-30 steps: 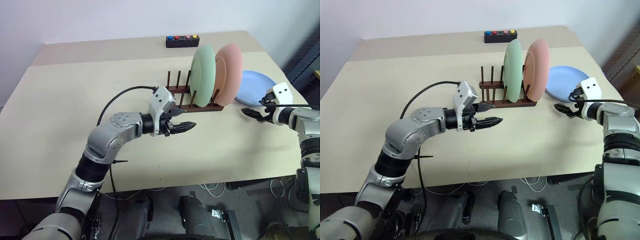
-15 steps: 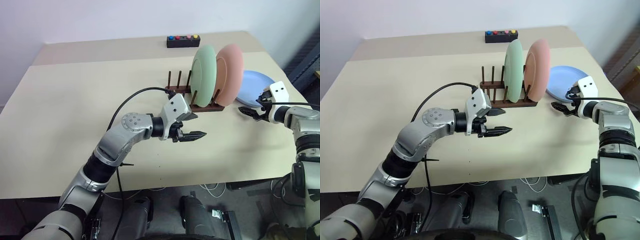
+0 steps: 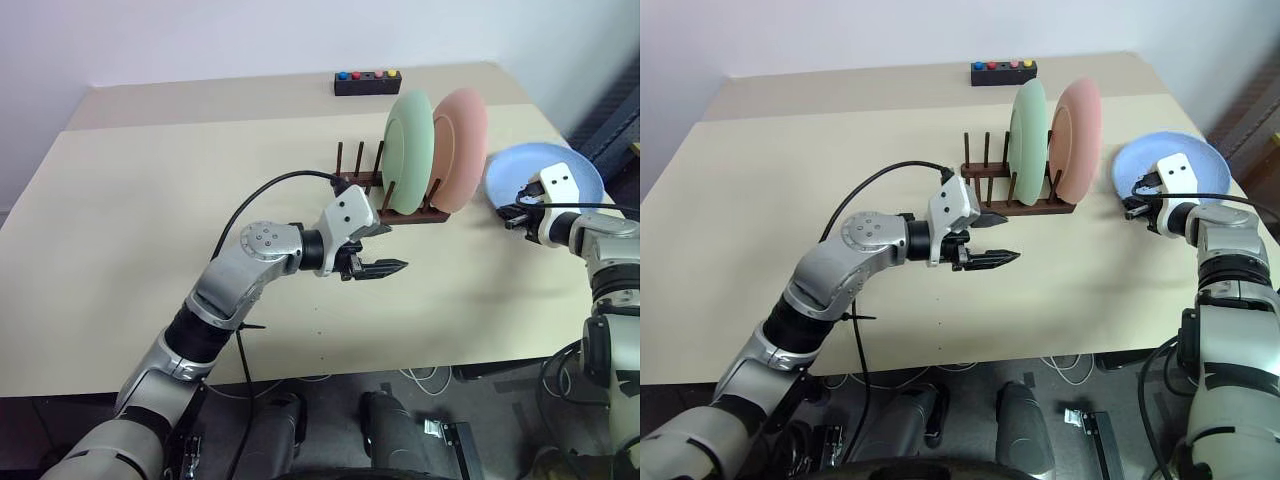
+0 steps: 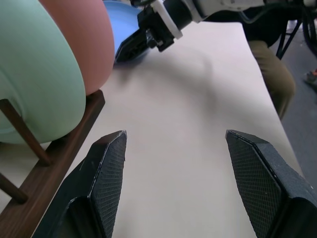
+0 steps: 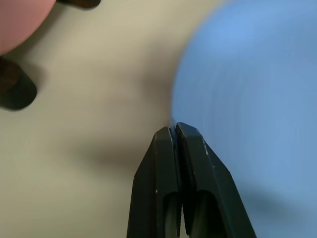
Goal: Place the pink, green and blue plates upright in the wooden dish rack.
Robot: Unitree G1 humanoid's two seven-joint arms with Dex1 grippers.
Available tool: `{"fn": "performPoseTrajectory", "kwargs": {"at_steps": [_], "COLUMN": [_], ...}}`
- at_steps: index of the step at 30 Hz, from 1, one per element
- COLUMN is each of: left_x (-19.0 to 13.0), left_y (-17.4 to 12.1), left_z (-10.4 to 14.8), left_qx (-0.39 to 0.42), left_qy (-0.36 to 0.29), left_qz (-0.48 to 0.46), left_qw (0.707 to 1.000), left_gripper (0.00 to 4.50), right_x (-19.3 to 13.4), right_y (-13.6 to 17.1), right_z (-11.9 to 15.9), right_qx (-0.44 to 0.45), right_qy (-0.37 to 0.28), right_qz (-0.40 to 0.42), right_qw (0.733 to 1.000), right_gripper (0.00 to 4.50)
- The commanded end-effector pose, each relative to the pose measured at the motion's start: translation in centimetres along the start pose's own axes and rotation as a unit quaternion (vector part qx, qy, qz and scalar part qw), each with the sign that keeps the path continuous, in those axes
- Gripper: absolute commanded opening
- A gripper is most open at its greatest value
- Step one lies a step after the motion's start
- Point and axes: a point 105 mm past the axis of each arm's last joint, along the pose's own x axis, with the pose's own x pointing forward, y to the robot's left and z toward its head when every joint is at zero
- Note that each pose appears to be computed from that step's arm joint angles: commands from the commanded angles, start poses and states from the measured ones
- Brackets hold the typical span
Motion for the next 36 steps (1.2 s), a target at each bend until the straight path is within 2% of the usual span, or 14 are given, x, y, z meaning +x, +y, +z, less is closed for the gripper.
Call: {"fn": "performPoseTrajectory", "kwargs": {"at_steps": [1,6,9,12,19,31,34,36], "left_x": [-0.2,-0.1,-0.1,-0.1,-0.1,1.7,1.5,1.3], "left_y": [0.3,0.5,0.6,0.9,0.9,-0.2,-0.2,-0.1], "left_z": [1.2,1.5,1.9,2.1,2.2,2.7,2.7,2.6], "left_qx": [0.017,0.016,0.014,0.011,0.001,-0.018,-0.021,-0.020], "left_qy": [-0.020,-0.031,-0.045,-0.052,-0.058,-0.064,-0.062,-0.062], "left_qz": [0.004,0.008,0.010,0.011,0.009,-0.015,-0.016,-0.015], "left_qw": [1.000,0.999,0.999,0.999,0.998,0.998,0.998,0.998], "left_gripper": [3.28,3.28,3.28,3.28,3.28,3.28,3.28,3.28], "right_x": [-0.3,-0.4,-0.6,-0.9,-1.3,-1.2,-1.2,-1.2], "right_y": [-0.4,-0.5,-0.5,-0.6,-1.0,-1.6,-1.2,-1.3], "right_z": [1.2,1.8,2.9,3.5,4.2,0.2,-0.2,-0.1], "right_qx": [-0.009,-0.016,0.017,0.012,-0.021,0.017,0.040,0.036], "right_qy": [-0.015,-0.025,-0.056,-0.061,-0.056,0.008,0.015,0.014], "right_qz": [-0.004,-0.004,0.002,0.007,-0.005,-0.025,-0.009,-0.012], "right_qw": [1.000,1.000,0.998,0.998,0.998,1.000,0.999,0.999], "right_gripper": [0.02,0.02,0.02,0.88,4.38,4.38,3.55,2.49]}}
